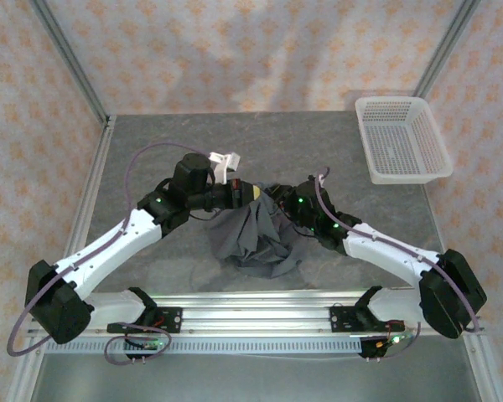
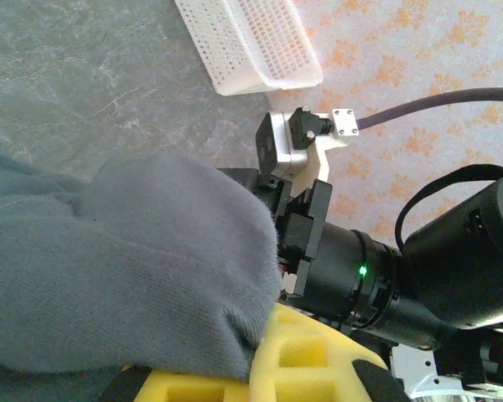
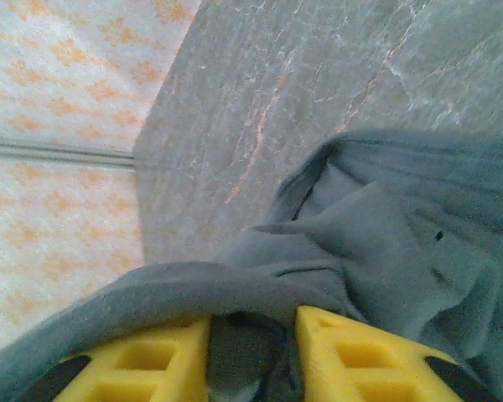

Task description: Fold the inside-out t-shirt

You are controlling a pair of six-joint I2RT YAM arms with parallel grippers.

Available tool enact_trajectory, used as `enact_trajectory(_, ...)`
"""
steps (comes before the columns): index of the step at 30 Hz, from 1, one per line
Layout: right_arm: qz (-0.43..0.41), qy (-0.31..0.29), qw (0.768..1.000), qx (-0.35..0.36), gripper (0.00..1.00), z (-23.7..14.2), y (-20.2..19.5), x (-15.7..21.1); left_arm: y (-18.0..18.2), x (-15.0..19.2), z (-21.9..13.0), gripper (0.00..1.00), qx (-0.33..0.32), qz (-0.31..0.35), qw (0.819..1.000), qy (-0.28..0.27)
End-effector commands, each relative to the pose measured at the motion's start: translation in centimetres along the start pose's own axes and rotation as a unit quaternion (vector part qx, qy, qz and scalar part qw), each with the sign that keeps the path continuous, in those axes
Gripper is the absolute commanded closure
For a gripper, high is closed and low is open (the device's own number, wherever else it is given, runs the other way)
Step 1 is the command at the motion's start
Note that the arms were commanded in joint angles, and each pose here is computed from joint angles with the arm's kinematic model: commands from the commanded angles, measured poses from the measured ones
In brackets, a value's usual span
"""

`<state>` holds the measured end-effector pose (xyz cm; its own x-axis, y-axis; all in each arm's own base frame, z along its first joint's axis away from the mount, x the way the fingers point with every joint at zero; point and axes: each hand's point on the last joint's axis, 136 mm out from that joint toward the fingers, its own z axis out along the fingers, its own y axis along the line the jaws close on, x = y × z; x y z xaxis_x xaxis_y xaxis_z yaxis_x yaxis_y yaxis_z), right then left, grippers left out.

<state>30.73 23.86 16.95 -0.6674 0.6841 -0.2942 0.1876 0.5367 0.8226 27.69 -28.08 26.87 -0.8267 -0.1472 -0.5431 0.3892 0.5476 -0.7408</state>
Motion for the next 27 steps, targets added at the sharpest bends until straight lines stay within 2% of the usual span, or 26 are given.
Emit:
enact_trajectory(1, -0.021, -0.011, 1.000, -0.010, 0.85, -0.6, 0.6, -0.6, -0.2, 0.0, -1.0, 1.00, -0.011, 0.022, 1.000, -0.006)
enact_trajectory(3, -0.035, -0.017, 0.998, -0.040, 1.00, -1.5, 1.5, -0.8, 1.4, 0.0, -1.2, 1.00, -0.052, 0.015, 0.998, -0.009)
enact_trajectory(5, -0.051, -0.026, 0.996, -0.071, 1.00, -3.0, 2.3, -1.1, 3.9, -0.1, -1.5, 1.00, -0.106, -0.005, 0.994, -0.013)
enact_trajectory(9, -0.067, -0.032, 0.981, -0.177, 1.00, -7.1, 5.5, -1.9, 10.1, 0.8, -2.0, 1.00, -0.197, -0.051, 0.979, -0.002)
enact_trajectory(13, -0.071, -0.019, 0.950, -0.305, 1.00, -11.4, 10.1, -2.6, 13.3, 3.0, 0.3, 1.00, -0.203, -0.067, 0.976, 0.035)
enact_trajectory(15, -0.095, -0.002, 0.937, -0.337, 1.00, -12.5, 11.7, -2.1, 14.4, 4.1, 1.7, 1.00, -0.192, -0.093, 0.976, 0.046)
enact_trajectory(17, -0.114, 0.017, 0.930, -0.349, 1.00, -12.8, 12.7, -1.6, 15.5, 4.9, 2.4, 0.87, -0.191, -0.114, 0.974, 0.046)
enact_trajectory(18, -0.120, 0.026, 0.928, -0.352, 1.00, -12.8, 13.1, -1.4, 15.7, 4.9, 2.3, 0.75, -0.195, -0.115, 0.973, 0.040)
enact_trajectory(19, -0.125, 0.031, 0.926, -0.354, 1.00, -12.8, 13.4, -1.3, 15.7, 4.5, 1.7, 0.62, -0.202, -0.109, 0.973, 0.028)
enact_trajectory(21, -0.130, 0.030, 0.935, -0.329, 1.00, -12.1, 13.1, -1.6, 14.9, 2.8, -0.5, 0.47, -0.221, -0.081, 0.972, -0.001)
enact_trajectory(24, -0.143, 0.026, 0.945, -0.294, 1.00, -11.1, 12.1, -1.9, 11.8, -0.3, -5.3, 0.37, -0.251, 0.023, 0.966, -0.054)
enact_trajectory(27, -0.155, 0.036, 0.942, -0.295, 1.00, -10.7, 12.2, -1.7, 7.1, -0.3, -6.3, 0.31, -0.205, 0.132, 0.969, -0.047)
